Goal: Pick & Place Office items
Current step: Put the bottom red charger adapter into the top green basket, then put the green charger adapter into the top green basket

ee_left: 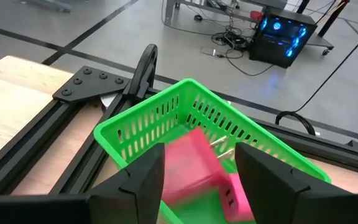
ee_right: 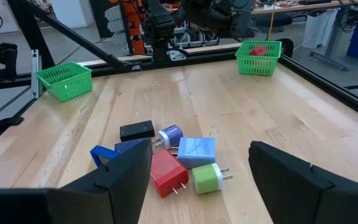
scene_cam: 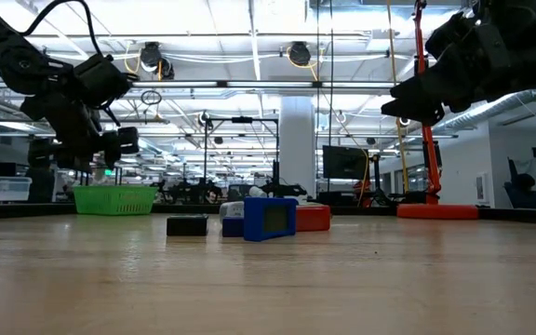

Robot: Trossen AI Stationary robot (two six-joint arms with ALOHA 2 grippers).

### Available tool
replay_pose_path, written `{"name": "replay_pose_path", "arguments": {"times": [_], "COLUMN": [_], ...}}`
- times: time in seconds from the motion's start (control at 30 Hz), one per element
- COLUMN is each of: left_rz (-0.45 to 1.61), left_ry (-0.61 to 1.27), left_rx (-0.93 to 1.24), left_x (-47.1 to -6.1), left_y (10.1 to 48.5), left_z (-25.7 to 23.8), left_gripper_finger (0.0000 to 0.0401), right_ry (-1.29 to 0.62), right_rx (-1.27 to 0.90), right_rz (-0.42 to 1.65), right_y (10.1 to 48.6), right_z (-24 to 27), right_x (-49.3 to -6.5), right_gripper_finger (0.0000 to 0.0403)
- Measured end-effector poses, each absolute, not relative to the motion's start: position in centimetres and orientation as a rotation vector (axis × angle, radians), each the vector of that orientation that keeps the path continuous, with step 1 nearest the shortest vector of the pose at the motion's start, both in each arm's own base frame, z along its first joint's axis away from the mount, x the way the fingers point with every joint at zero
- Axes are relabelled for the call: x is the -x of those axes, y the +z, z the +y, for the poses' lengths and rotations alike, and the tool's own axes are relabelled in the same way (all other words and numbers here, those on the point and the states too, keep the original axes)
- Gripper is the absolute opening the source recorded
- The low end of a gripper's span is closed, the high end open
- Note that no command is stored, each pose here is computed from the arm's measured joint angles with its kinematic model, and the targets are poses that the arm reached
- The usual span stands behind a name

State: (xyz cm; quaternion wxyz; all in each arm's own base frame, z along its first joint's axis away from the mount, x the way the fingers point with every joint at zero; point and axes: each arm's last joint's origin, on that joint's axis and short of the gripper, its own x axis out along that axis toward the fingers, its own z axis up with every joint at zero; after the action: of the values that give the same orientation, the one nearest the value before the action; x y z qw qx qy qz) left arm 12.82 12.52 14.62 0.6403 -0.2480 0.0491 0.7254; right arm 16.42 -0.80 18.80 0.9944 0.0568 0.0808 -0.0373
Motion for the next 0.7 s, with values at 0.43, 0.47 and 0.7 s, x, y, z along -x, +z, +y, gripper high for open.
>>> {"name": "replay_pose_path", "arguments": {"times": [0.43, 0.47, 0.7], "left_rz": [0.03, 0.009, -0.047], "left_ry": [1.154, 1.115, 0.801], "left_rx": [0.505, 0.511, 0.521], "left_x": [-14.5, -14.6, -15.2], "left_y": [18.5, 18.9, 20.8], "left_z": [11.3, 11.0, 8.7], "left_gripper_finger": [0.0223, 0.0223, 0.0223], "right_ry": [-0.095, -0.106, -0.126], "right_rx": [-0.102, -0.09, -0.042], "right_rz": [0.151, 0.149, 0.151], "right_y": [18.9, 18.9, 18.9], "right_z": [-0.9, -0.9, -1.0], "right_x": [-16.4, -16.4, -16.4], "right_gripper_finger": [0.0256, 0.0256, 0.0256]}}
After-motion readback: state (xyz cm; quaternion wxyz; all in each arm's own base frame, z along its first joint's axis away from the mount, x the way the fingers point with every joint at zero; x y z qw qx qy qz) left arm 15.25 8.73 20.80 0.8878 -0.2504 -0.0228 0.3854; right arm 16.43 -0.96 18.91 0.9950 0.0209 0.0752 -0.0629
